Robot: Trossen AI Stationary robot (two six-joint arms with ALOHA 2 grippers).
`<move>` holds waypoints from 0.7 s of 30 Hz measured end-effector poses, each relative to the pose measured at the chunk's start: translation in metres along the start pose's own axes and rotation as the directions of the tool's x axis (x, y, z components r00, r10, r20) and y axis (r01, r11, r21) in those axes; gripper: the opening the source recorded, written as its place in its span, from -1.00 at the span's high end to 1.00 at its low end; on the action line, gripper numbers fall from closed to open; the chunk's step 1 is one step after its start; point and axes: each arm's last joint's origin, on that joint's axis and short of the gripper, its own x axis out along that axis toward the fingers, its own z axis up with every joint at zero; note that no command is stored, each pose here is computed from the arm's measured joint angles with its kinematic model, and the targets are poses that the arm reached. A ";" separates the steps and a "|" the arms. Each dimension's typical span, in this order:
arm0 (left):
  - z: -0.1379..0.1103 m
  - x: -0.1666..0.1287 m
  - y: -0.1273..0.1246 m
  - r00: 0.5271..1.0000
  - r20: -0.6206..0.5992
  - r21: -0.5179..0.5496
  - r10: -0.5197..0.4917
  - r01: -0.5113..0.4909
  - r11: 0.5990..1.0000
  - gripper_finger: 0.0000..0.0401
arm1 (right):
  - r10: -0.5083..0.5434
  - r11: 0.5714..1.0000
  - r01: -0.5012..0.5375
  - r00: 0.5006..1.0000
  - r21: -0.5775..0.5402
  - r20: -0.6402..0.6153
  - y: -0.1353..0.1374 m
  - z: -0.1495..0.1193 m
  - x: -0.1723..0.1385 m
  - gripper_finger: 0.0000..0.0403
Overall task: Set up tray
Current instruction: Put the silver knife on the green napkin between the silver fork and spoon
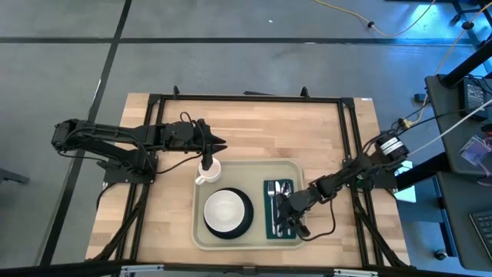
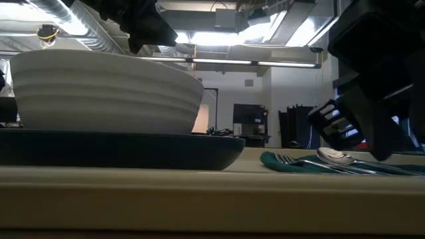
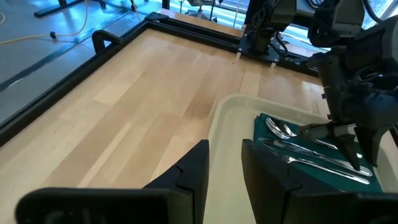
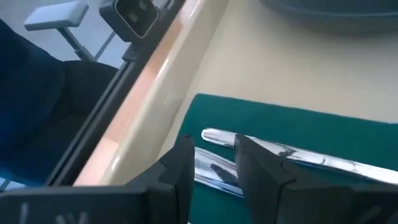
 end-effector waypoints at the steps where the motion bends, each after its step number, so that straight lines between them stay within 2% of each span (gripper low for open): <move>1: 0.000 0.000 0.000 1.000 0.000 0.000 0.000 0.000 1.000 0.56 | 0.000 1.000 0.000 1.000 0.005 -0.001 0.000 -0.001 0.001 0.43; 10: 0.000 0.000 0.000 1.000 0.000 0.000 0.000 0.000 1.000 0.56 | -0.008 1.000 0.009 1.000 0.030 -0.025 -0.003 -0.006 0.005 0.43; 21: 0.000 0.000 0.000 1.000 -0.001 0.001 0.000 0.000 1.000 0.56 | 0.039 0.999 -0.037 0.998 0.035 -0.054 -0.002 -0.008 0.005 0.43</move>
